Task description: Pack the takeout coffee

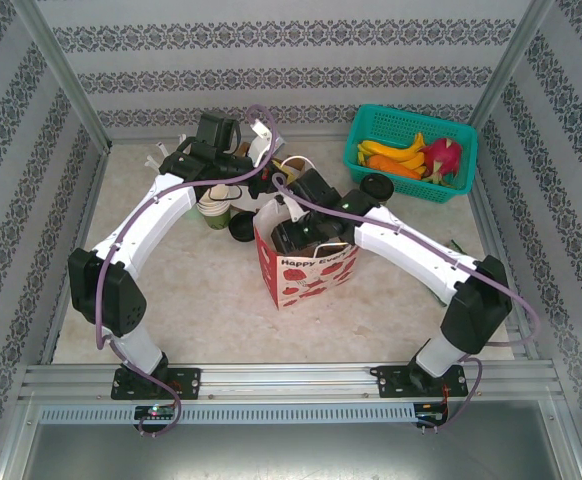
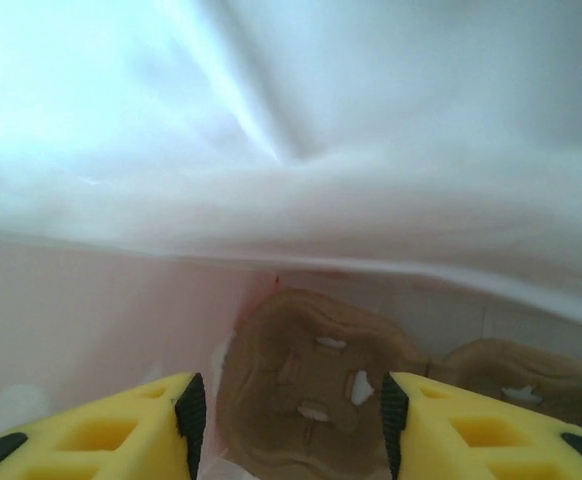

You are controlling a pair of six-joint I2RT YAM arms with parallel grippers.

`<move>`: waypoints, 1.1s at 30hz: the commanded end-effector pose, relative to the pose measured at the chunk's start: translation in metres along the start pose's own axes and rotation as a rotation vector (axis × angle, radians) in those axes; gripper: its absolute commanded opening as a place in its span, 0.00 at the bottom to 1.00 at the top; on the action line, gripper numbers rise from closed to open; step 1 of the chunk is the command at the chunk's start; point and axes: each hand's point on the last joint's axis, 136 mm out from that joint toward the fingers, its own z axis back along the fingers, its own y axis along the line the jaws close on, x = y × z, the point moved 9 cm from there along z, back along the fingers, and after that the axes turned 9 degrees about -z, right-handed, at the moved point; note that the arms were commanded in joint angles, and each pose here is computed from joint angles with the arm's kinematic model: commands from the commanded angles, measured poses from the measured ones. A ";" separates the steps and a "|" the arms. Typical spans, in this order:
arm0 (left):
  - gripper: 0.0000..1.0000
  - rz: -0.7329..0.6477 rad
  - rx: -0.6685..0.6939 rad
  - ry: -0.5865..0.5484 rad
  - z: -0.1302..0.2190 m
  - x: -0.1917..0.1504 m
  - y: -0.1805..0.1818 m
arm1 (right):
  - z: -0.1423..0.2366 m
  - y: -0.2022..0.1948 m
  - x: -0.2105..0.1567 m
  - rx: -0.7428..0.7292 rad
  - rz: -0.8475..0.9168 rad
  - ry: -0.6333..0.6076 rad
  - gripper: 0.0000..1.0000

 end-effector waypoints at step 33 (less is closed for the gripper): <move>0.00 -0.032 -0.053 -0.005 0.003 0.004 -0.003 | 0.144 -0.011 0.028 0.226 0.605 -0.459 0.97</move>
